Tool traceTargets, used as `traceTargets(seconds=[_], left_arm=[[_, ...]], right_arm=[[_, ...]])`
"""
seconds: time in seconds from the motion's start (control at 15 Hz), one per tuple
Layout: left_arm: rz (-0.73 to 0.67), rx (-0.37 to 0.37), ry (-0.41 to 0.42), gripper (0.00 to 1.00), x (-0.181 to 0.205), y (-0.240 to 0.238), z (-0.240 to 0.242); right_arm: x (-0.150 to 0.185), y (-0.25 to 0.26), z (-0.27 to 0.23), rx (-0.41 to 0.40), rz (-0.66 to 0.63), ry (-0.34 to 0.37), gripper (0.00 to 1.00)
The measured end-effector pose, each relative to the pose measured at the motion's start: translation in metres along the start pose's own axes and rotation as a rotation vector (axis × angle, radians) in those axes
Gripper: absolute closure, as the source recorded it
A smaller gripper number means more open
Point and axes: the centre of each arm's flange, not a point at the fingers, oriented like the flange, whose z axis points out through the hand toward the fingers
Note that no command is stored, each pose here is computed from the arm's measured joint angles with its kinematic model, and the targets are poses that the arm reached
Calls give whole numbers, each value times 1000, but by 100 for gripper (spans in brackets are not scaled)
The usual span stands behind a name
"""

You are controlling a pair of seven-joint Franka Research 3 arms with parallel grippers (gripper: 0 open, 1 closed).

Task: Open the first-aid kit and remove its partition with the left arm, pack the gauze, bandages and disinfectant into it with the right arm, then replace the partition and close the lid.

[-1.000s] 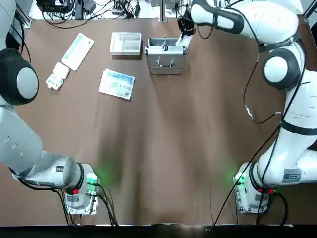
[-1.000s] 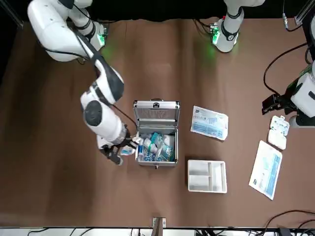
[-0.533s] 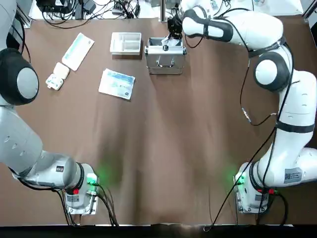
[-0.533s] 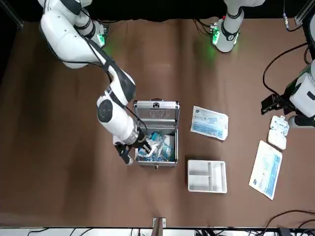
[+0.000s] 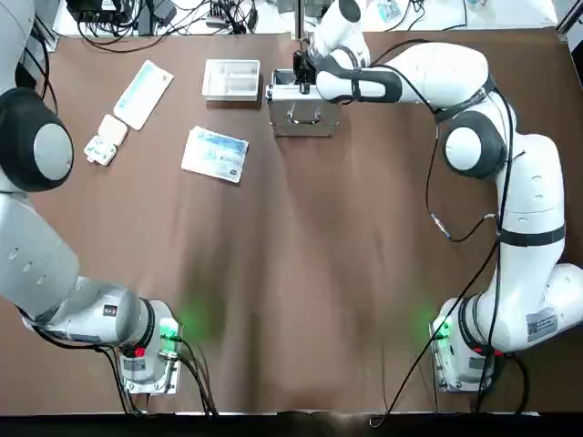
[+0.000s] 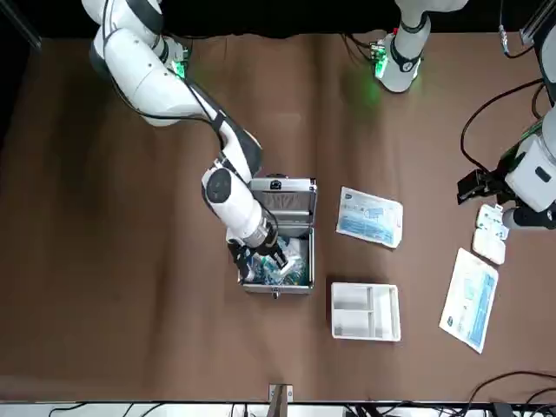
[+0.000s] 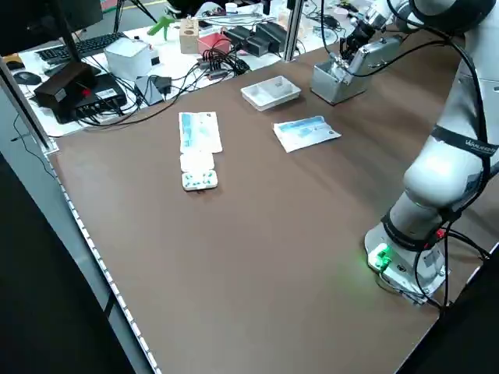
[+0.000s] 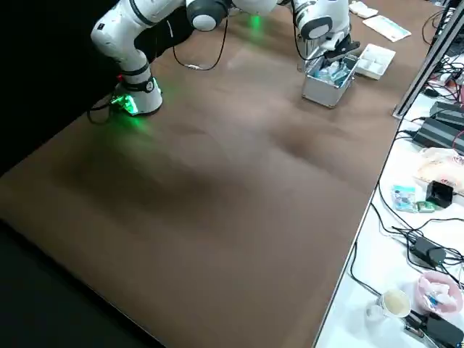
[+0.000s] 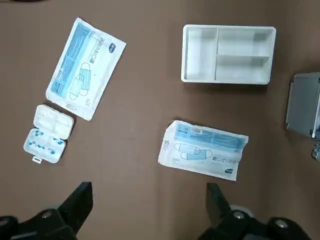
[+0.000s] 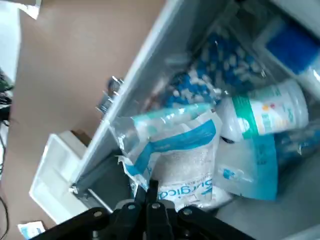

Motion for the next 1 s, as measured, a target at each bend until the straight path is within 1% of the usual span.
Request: traceTargets(seconds=[0.13,0.33,0.4,0.47,0.67,0.87,0.93,1.0], left_arm=[[0,0,0,0,0,0,0],[0,0,0,0,0,0,0],[1,0,0,0,0,1,0],[1,0,0,0,0,1,0],[11,0,-4,0,2,7,5],[35,0,4,0,9,23,16],[44,0,9,0,13,32,21],[52,-1,20,0,18,40,27]], right_arm=[[-1,8,16,-22,44,5,99],[5,6,16,-23,68,13,97],[6,6,16,-22,69,14,92],[7,6,15,-21,71,16,83],[11,4,13,-14,74,21,55],[18,-2,7,1,75,28,27],[20,-4,4,8,69,30,25],[23,-7,0,16,63,32,25]])
